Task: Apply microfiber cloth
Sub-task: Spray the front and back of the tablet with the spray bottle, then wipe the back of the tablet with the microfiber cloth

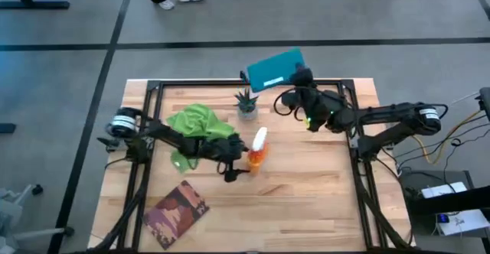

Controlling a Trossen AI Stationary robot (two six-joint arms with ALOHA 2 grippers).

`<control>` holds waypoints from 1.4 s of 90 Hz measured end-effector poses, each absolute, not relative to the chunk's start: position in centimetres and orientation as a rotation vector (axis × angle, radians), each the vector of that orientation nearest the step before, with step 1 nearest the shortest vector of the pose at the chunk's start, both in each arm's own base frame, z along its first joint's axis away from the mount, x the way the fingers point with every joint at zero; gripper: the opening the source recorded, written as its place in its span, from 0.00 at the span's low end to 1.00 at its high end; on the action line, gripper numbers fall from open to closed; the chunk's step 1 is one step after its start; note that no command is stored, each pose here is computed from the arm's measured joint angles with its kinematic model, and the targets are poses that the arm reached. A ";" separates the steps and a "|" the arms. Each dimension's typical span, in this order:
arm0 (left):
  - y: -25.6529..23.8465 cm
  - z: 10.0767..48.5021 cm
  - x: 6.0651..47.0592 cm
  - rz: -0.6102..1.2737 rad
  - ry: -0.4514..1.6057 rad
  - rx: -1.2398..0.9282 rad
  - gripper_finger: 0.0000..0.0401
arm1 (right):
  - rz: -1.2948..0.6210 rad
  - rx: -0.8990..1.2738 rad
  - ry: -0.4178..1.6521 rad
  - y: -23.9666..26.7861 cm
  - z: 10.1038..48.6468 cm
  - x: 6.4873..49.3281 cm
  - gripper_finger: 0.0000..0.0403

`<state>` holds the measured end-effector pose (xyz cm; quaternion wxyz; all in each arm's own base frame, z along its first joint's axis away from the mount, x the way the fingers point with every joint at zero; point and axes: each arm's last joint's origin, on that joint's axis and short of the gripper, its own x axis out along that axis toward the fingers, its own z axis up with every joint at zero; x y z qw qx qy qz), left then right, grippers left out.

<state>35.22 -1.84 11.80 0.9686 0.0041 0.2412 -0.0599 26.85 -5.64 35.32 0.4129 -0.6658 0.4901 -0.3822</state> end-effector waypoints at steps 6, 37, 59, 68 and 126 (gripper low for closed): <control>-1.8 11.6 37.4 -0.175 0.466 0.017 0.97 | -0.961 -1.679 1.231 -6.2 35.3 26.8 0.03; -2.0 11.7 47.0 -0.345 0.443 0.104 0.97 | -0.971 -1.675 1.258 -7.5 35.0 26.7 0.03; -1.3 13.6 49.3 -0.327 0.548 0.147 0.97 | -0.974 -1.669 1.251 -7.4 35.1 26.6 0.03; -0.8 15.0 48.5 -0.283 0.620 0.151 0.97 | -0.973 -1.669 1.245 -7.3 35.1 26.7 0.03; -0.5 19.1 29.6 0.191 0.938 -0.017 0.97 | -0.871 -1.649 1.060 -3.1 32.9 28.8 0.03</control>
